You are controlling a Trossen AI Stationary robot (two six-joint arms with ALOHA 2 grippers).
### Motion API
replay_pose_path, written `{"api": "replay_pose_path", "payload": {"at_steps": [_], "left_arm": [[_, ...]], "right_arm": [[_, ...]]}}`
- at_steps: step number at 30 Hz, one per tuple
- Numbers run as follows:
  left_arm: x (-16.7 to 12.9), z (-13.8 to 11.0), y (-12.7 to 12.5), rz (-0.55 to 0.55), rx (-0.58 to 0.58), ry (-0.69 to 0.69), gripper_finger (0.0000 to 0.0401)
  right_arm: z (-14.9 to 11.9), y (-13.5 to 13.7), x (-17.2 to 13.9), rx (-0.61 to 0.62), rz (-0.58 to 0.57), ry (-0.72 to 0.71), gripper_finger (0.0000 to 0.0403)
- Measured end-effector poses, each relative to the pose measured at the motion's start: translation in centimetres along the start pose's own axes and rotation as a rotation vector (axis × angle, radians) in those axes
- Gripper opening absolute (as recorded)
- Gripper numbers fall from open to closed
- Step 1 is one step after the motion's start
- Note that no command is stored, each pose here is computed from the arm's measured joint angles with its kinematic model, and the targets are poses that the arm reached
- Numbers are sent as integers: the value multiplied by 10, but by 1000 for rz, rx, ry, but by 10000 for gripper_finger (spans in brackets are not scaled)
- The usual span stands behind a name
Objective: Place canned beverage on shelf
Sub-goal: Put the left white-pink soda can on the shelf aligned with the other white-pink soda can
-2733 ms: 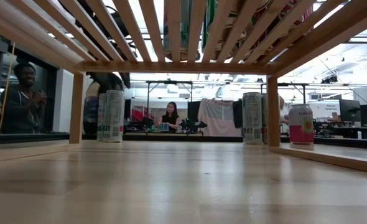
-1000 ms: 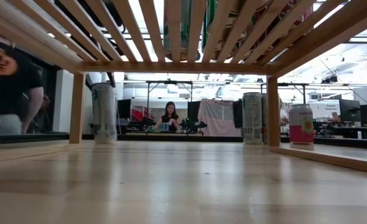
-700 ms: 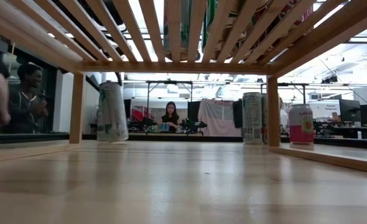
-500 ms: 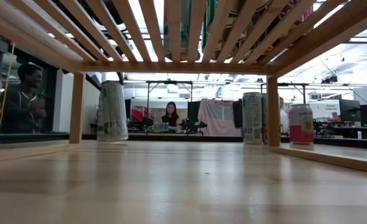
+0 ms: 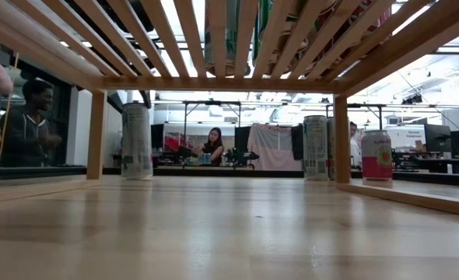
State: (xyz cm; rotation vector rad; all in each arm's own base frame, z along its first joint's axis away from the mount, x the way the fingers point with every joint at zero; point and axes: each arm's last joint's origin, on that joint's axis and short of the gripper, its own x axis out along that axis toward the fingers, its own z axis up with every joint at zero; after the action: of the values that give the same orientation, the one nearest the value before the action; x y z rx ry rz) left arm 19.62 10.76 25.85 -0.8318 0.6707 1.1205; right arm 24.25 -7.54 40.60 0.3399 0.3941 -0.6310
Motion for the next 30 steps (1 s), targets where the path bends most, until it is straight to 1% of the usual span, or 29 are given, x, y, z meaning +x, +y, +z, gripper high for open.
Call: {"api": "replay_pose_path", "payload": {"at_steps": [4, 9, 13, 17, 21, 24, 30], "left_arm": [[-1, -1, 1, 3, 29, 22, 280], [-1, -4, 5, 54, 78, 43, 280], [-1, -4, 6, 68, 85, 37, 280], [0, -2, 4, 44, 92, 15, 280], [1, 2, -2, -14, 70, -24, 280], [1, 4, -5, -58, 59, -29, 280], [0, 4, -6, -81, 143, -24, 280]], "right_arm": [[0, 0, 0, 15, 0, 0, 312], [0, 0, 0, 23, 0, 0, 312], [0, 0, 0, 23, 0, 1, 312], [0, 0, 0, 23, 0, 0, 312], [0, 0, 0, 23, 0, 1, 312], [0, 0, 0, 23, 0, 0, 312], [0, 0, 0, 23, 0, 1, 312]]}}
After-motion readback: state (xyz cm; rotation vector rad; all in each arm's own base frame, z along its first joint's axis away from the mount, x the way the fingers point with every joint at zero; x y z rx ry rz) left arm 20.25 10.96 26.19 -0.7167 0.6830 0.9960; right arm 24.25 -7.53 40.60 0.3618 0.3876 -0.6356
